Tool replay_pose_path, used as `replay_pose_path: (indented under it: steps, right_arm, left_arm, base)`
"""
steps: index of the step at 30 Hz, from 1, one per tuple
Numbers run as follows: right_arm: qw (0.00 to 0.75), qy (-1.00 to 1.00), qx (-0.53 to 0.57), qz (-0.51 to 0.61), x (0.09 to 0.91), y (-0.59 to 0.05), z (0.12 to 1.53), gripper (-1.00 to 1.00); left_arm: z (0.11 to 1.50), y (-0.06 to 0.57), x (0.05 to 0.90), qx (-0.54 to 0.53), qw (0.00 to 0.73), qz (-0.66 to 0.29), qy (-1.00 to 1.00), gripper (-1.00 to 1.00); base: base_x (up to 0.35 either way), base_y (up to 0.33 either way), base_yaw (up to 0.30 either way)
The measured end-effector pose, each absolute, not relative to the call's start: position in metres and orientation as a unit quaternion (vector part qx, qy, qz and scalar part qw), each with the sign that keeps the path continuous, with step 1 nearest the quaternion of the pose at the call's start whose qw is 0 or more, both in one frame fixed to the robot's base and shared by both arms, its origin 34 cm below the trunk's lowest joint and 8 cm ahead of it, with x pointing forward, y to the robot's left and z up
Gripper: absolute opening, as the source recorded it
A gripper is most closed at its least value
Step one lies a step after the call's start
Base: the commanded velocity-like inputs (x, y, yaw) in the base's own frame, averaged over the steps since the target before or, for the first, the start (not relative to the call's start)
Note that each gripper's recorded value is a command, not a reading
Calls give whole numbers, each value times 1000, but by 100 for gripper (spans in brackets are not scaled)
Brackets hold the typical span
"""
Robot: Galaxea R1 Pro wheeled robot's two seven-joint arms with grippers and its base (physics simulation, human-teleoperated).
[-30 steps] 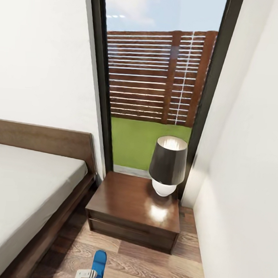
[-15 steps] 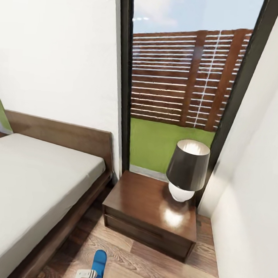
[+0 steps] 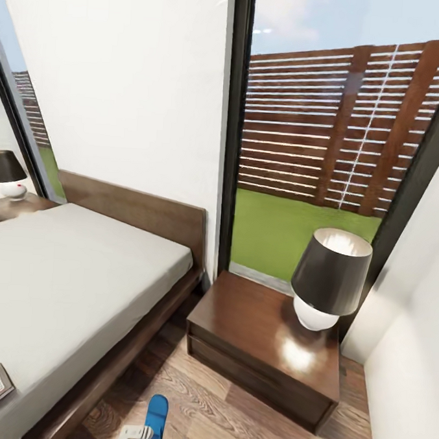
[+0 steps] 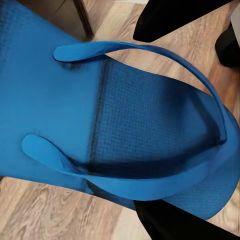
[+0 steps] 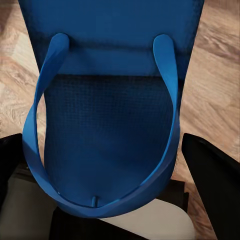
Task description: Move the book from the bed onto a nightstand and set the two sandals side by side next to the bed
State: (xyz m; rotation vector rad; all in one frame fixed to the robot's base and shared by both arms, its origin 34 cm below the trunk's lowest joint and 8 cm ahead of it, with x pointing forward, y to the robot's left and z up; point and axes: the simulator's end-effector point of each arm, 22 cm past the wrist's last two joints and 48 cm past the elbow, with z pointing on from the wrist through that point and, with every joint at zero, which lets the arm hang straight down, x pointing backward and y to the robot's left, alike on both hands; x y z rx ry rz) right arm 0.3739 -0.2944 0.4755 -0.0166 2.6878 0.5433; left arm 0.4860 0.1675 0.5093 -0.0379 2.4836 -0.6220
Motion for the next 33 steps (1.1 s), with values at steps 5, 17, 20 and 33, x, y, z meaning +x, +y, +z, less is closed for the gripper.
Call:
replay_pose_path:
  steps: [5, 17, 20, 33]
  right_arm:
    - [198, 961, -6, 194, 374, -294, 475, -100]
    - [198, 961, -6, 194, 374, -294, 475, -100]
    - [198, 961, -6, 194, 374, -294, 475, -100]
    - [198, 961, -6, 194, 374, -294, 475, -100]
  left_arm:
    - [509, 167, 486, -14, 286, -233, 929, -100]
    - [509, 168, 486, -15, 287, -233, 929, -100]
    - [509, 167, 486, -15, 287, -233, 929, -100]
    - [509, 168, 486, -15, 287, -233, 929, -100]
  base:
    - [0, 0, 292]
    - [0, 0, 292]
    - [0, 0, 293]
    - [0, 0, 293]
